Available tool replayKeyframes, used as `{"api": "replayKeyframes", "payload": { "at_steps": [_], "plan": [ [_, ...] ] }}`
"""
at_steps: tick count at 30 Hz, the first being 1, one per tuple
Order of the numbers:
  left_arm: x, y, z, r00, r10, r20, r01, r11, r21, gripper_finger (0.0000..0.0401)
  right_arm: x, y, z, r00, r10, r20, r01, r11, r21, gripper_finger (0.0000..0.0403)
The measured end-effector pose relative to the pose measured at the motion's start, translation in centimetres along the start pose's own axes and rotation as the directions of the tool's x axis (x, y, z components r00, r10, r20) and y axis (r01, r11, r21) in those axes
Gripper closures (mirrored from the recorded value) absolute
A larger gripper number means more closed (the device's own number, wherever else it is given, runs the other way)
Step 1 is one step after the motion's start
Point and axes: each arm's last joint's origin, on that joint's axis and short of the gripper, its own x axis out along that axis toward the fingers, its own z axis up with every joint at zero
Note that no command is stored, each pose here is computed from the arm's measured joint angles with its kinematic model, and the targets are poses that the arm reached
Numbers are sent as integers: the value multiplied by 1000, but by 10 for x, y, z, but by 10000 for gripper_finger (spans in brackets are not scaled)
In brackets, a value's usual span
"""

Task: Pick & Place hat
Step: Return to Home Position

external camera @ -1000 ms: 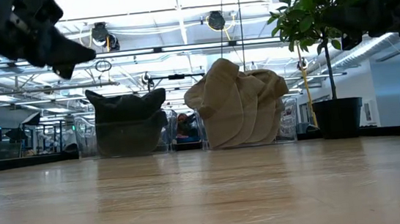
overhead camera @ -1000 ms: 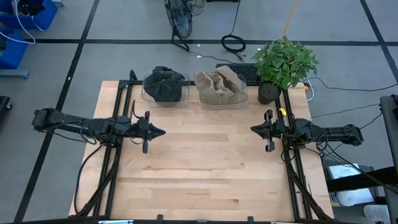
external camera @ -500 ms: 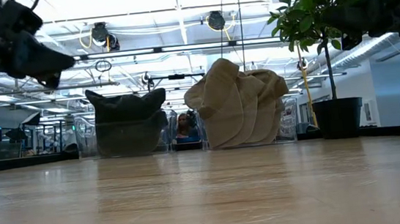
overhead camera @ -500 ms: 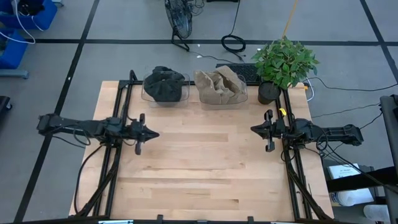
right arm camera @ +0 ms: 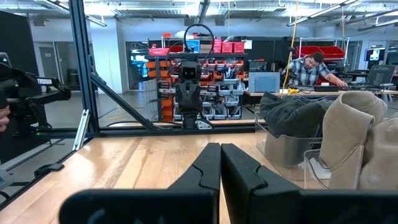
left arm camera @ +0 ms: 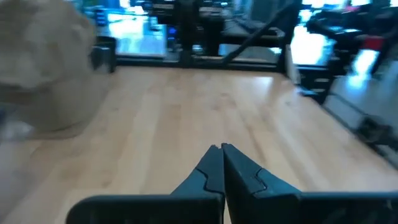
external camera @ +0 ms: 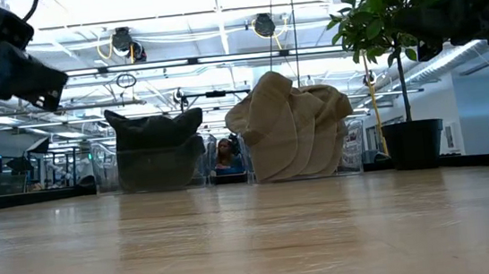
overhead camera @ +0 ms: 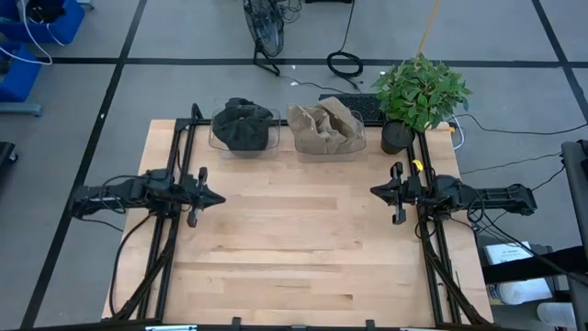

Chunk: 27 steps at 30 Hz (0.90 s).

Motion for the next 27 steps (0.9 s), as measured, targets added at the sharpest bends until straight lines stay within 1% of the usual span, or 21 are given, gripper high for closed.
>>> {"api": "replayKeyframes", "payload": {
  "at_steps": [2,5,9,11,14,20,27],
  "plan": [
    [-1,1,-2,999,-31,-26,30,999,-24,401,0,0,0,1000,0,0,0,1000,0,403],
    [-1,3,-8,996,-43,-82,39,998,-50,401,0,0,0,1000,0,0,0,1000,0,403],
    [-2,4,-6,997,-31,-65,31,1000,2,401,0,0,0,1000,0,0,0,1000,0,403],
    [-2,5,-7,997,-17,-74,19,999,26,401,0,0,0,1000,0,0,0,1000,0,403],
    [-1,6,-9,996,17,-91,-14,999,31,401,0,0,0,1000,0,0,0,1000,0,403],
    [-2,8,-10,989,108,-102,-102,993,67,401,0,0,0,1000,0,0,0,1000,0,403],
    [-1,9,-11,986,118,-114,-109,990,88,401,0,0,0,1000,0,0,0,1000,0,403]
  ]
}}
